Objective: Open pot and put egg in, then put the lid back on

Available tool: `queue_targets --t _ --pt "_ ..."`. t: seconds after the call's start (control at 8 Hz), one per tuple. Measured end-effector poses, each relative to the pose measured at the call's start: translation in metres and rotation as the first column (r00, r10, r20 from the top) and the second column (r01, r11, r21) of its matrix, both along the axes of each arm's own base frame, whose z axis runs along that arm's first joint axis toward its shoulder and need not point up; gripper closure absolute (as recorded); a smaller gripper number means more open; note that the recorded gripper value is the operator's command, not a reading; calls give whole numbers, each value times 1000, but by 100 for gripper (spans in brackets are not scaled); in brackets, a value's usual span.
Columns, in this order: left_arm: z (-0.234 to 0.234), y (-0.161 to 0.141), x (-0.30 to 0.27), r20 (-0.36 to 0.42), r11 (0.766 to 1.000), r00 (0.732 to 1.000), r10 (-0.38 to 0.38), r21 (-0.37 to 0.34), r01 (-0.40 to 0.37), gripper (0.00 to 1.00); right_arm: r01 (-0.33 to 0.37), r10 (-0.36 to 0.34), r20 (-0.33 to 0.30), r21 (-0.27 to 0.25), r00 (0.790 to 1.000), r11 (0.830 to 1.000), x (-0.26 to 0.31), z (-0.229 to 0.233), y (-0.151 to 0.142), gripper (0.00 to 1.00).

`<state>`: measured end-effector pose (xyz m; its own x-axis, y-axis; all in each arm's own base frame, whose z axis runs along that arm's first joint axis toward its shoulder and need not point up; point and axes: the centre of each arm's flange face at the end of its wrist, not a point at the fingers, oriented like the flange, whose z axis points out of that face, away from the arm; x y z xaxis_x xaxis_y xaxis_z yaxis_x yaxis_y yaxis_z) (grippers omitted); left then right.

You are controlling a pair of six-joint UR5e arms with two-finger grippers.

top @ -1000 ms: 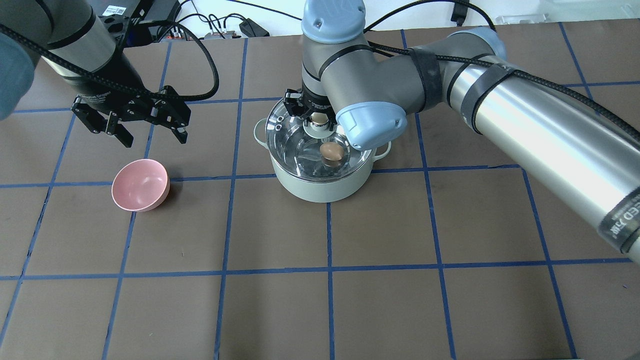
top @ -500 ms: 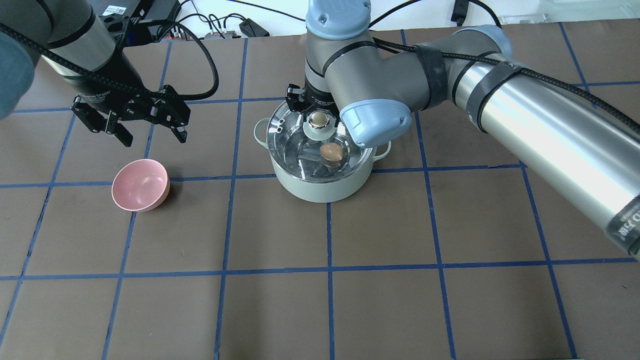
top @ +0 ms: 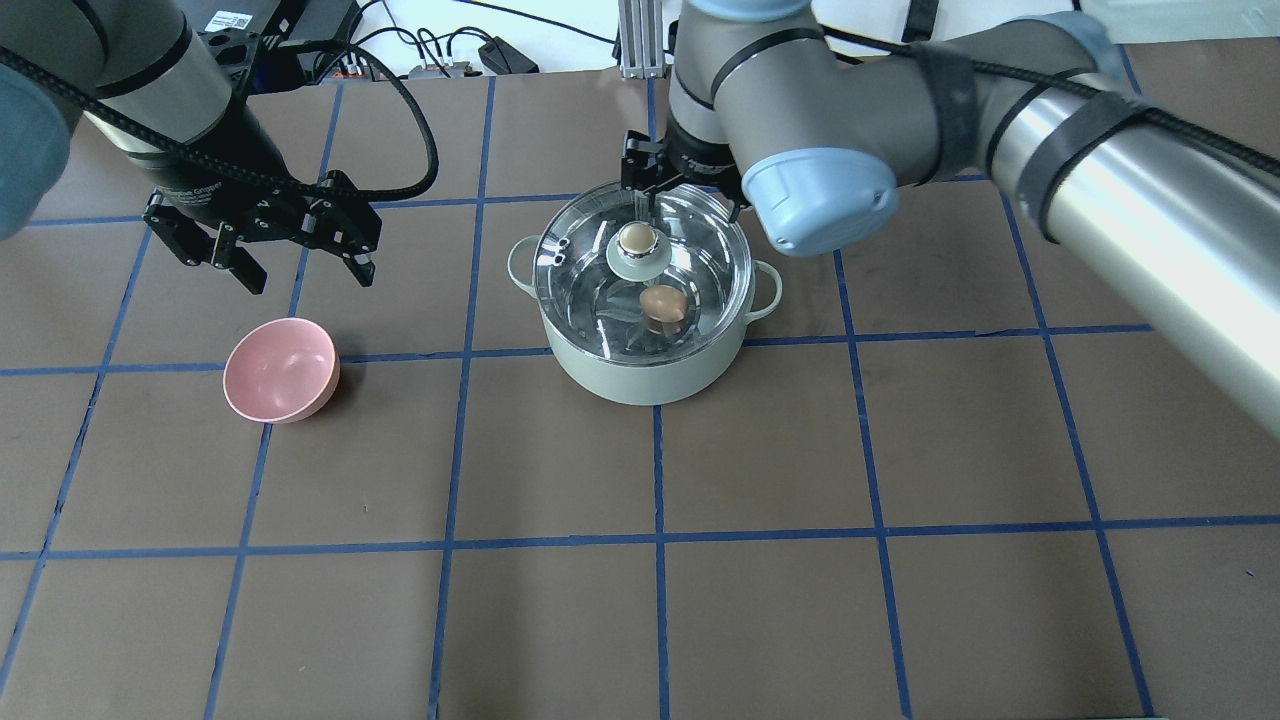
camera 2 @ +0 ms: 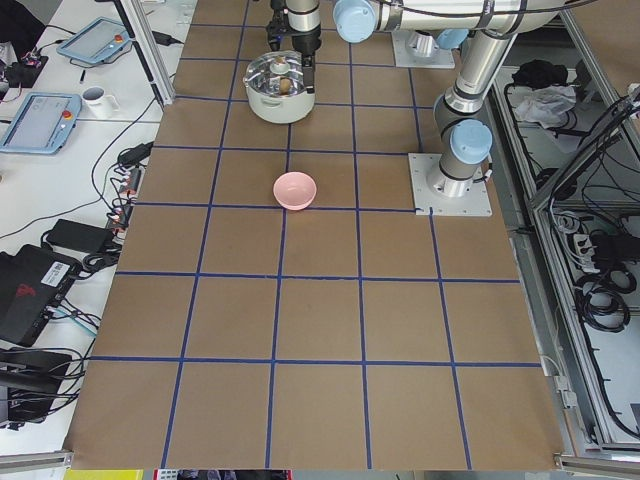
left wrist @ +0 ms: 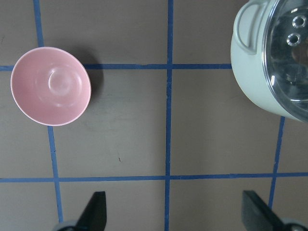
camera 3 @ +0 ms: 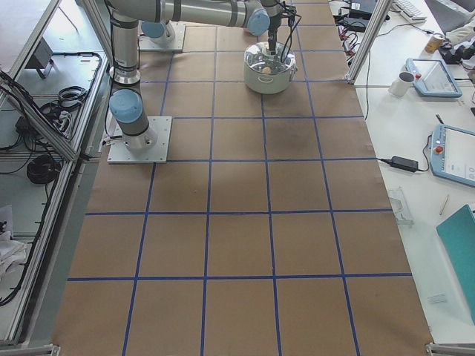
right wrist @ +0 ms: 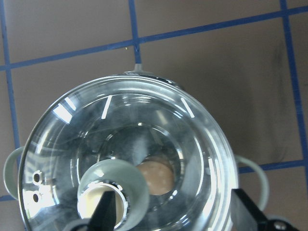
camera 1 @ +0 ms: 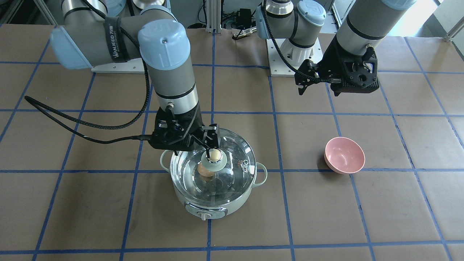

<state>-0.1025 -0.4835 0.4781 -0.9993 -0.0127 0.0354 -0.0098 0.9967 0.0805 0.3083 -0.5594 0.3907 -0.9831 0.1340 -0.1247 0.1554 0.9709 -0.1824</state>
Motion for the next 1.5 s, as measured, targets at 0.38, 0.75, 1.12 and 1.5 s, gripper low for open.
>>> queue_targets --t 0.38,0.75,1.12,1.5 --pt "0 0 0 0 1000 1000 0 -2 0 0 -69 73 -52 69 996 995 -114 89 33 0" --pt "3 -1 0 1 1000 1000 -1 -9 1 0 -133 141 -54 129 989 983 -158 151 104 0" --pt "8 0 1 16 1000 1000 -3 -16 3 0 -194 206 -67 154 976 969 -165 152 112 0" --pt "10 1 1 57 1000 998 -11 -17 12 0 -263 274 -64 145 959 954 -167 151 109 0"
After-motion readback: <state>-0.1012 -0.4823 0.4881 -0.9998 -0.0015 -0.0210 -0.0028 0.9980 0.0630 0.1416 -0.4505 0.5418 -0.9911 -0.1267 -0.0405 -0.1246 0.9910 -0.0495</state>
